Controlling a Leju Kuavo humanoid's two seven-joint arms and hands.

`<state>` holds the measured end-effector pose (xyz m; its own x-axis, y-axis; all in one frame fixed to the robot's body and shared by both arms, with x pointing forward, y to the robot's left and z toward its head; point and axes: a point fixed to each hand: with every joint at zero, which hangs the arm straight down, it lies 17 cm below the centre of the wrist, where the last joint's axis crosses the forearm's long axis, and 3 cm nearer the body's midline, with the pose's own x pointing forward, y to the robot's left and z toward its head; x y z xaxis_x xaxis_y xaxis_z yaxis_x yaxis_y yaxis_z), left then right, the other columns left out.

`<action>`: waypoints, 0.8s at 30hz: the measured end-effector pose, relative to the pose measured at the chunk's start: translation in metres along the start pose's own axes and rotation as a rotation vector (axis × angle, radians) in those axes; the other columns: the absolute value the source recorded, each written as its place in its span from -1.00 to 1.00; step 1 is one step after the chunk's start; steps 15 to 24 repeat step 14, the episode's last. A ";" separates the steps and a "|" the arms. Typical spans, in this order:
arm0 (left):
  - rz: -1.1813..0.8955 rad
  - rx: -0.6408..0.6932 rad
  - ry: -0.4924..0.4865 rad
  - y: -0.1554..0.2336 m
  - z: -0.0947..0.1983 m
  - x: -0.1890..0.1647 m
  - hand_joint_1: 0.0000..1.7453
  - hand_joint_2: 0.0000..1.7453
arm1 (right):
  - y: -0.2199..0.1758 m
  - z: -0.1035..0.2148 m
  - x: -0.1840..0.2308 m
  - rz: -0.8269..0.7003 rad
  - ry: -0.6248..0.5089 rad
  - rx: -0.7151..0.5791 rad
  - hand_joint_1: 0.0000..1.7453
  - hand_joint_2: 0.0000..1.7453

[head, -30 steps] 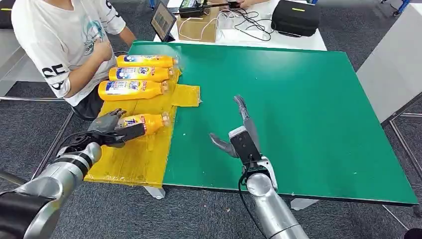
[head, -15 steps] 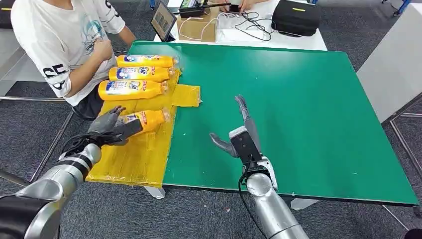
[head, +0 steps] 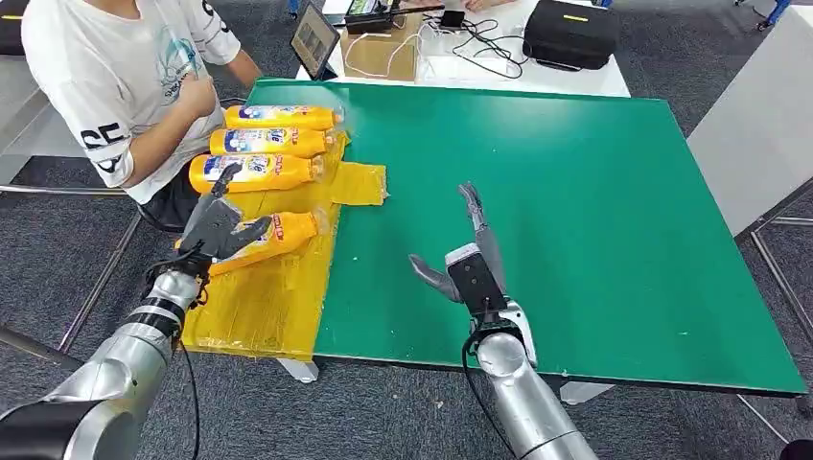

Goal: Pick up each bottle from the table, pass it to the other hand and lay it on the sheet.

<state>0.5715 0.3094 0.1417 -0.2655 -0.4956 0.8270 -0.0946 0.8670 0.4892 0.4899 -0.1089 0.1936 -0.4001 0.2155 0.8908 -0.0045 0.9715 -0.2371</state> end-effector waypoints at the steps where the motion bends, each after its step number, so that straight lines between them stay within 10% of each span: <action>1: 0.022 0.004 -0.014 -0.002 -0.001 0.006 -1.00 -1.00 | -0.001 0.000 0.001 0.002 -0.002 -0.001 -1.00 1.00; 5: 0.084 0.021 -0.061 -0.008 -0.005 0.028 -1.00 -1.00 | -0.004 -0.001 0.002 0.007 -0.008 -0.001 -1.00 1.00; 6: 0.112 0.026 -0.073 -0.011 -0.006 0.035 -1.00 1.00 | -0.004 0.000 0.003 0.004 -0.009 -0.001 -1.00 1.00; 14: 0.518 0.008 -0.112 -0.070 0.011 0.094 -1.00 1.00 | 0.002 0.010 0.011 -0.056 -0.018 -0.013 -1.00 1.00; 24: 0.518 0.008 -0.112 -0.070 0.011 0.094 -1.00 1.00 | 0.002 0.010 0.011 -0.056 -0.018 -0.013 -1.00 1.00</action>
